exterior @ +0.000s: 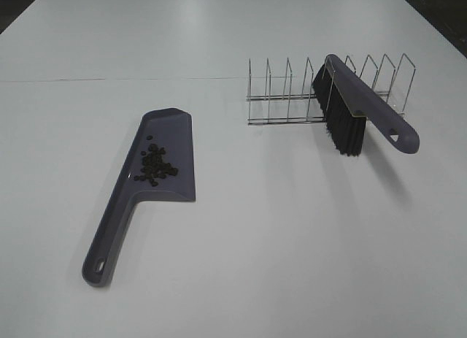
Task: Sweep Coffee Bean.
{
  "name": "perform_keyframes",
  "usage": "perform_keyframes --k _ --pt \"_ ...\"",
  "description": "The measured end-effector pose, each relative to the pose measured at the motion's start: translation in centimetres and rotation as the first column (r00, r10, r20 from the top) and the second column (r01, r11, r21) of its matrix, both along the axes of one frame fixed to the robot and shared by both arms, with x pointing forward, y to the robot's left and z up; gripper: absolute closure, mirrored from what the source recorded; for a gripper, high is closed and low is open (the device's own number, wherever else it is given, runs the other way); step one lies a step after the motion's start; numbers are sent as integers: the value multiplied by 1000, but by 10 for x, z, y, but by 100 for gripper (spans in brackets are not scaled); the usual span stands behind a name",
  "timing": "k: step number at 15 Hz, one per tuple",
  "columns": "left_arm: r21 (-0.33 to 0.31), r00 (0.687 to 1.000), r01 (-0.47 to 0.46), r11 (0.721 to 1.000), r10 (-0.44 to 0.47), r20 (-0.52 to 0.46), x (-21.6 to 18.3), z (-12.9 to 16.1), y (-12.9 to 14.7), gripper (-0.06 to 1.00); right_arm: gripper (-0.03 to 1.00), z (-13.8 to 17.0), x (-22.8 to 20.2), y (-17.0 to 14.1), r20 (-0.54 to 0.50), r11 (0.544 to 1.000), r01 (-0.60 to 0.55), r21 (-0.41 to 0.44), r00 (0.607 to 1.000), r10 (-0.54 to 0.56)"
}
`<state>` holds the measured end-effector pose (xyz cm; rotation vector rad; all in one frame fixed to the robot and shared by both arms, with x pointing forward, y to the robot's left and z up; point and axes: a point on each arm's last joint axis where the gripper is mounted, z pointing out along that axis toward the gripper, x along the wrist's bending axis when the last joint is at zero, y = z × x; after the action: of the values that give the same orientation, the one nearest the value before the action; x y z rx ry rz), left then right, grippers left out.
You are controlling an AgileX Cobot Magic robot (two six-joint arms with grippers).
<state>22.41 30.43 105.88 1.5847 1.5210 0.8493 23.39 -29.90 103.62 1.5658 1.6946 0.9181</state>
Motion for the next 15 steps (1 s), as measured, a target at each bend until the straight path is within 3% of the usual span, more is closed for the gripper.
perform_keyframes --k 2,7,11,15 --pt "-18 997 69 997 -68 29 6 -4 -7 19 35 0 1 0 10 1000 -6 -9 1000 7" --pt "-11 997 73 997 -73 32 6 -3 -7 19 35 0 1 0 10 1000 -6 -9 1000 7" --pt "-11 999 -37 999 37 32 6 -3 -8 19 35 0 1 0 10 1000 -6 -9 1000 7" --pt "-11 998 -52 999 52 32 6 -3 -8 19 35 0 1 0 10 1000 -6 -9 1000 7"
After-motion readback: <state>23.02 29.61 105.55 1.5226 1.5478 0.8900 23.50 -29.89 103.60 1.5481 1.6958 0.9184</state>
